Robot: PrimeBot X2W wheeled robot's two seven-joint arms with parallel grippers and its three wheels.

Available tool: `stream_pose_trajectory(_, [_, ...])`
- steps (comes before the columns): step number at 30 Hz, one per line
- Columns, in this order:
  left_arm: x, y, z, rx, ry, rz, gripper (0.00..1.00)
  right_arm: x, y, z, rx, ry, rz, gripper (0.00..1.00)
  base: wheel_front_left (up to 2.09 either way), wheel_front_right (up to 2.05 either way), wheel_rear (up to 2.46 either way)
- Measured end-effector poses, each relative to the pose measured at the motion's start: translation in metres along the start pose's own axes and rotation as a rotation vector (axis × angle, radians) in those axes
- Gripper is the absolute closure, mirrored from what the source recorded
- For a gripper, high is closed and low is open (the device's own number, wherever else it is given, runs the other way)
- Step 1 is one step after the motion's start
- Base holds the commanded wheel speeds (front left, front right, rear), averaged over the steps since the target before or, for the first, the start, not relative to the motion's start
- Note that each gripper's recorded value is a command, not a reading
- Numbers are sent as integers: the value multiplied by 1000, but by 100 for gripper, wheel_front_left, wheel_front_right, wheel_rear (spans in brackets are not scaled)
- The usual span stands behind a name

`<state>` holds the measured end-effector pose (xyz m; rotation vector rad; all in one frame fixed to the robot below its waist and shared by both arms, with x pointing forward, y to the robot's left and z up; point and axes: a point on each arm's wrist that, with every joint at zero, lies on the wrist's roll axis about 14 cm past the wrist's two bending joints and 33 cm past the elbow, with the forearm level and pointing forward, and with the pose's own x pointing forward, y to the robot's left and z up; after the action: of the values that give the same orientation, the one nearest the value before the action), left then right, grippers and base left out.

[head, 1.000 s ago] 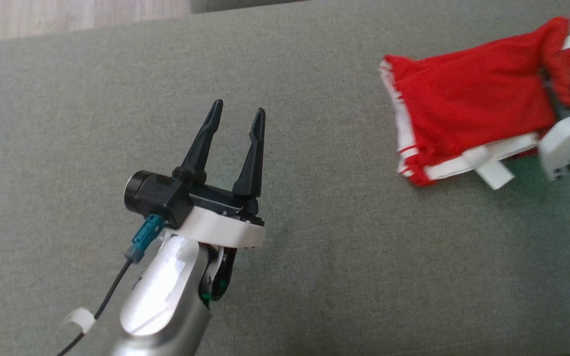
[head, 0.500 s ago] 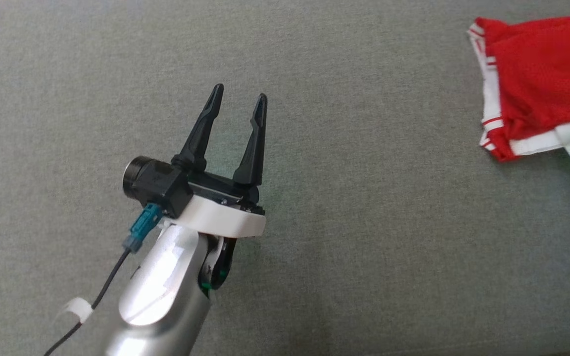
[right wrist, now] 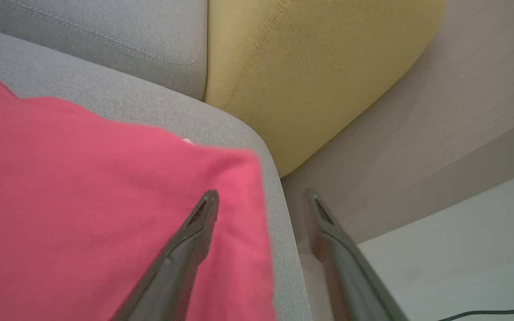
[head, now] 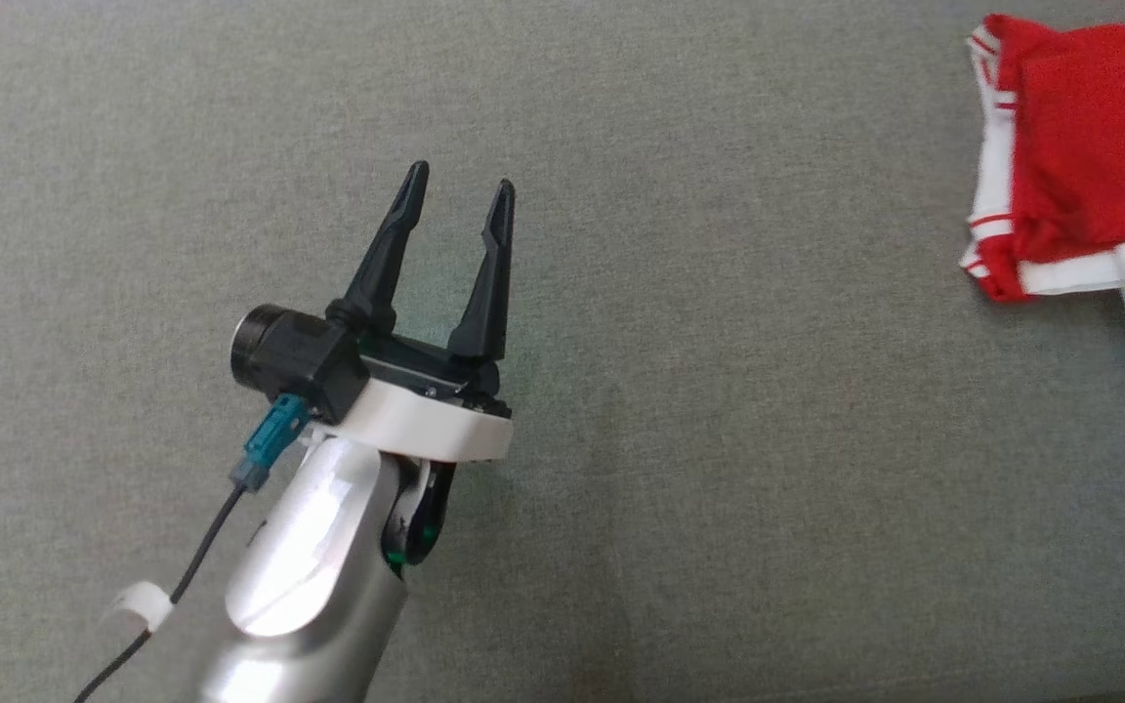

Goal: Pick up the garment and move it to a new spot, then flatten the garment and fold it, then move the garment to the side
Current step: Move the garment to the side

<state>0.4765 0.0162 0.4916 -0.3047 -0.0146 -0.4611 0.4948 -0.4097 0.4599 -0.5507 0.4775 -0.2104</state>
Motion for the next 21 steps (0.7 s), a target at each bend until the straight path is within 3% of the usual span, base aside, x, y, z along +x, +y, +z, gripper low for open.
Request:
stream_pose_trajectory(10, [-6, 2, 39, 41, -86, 24, 0, -24, 15, 64, 118, -232, 2, 0, 0, 0, 0])
stream_pose_trajectory(21, [-54, 17, 65, 64, -138, 133, 0, -93, 74, 161, 421, -577, 144, 0, 0, 0, 0])
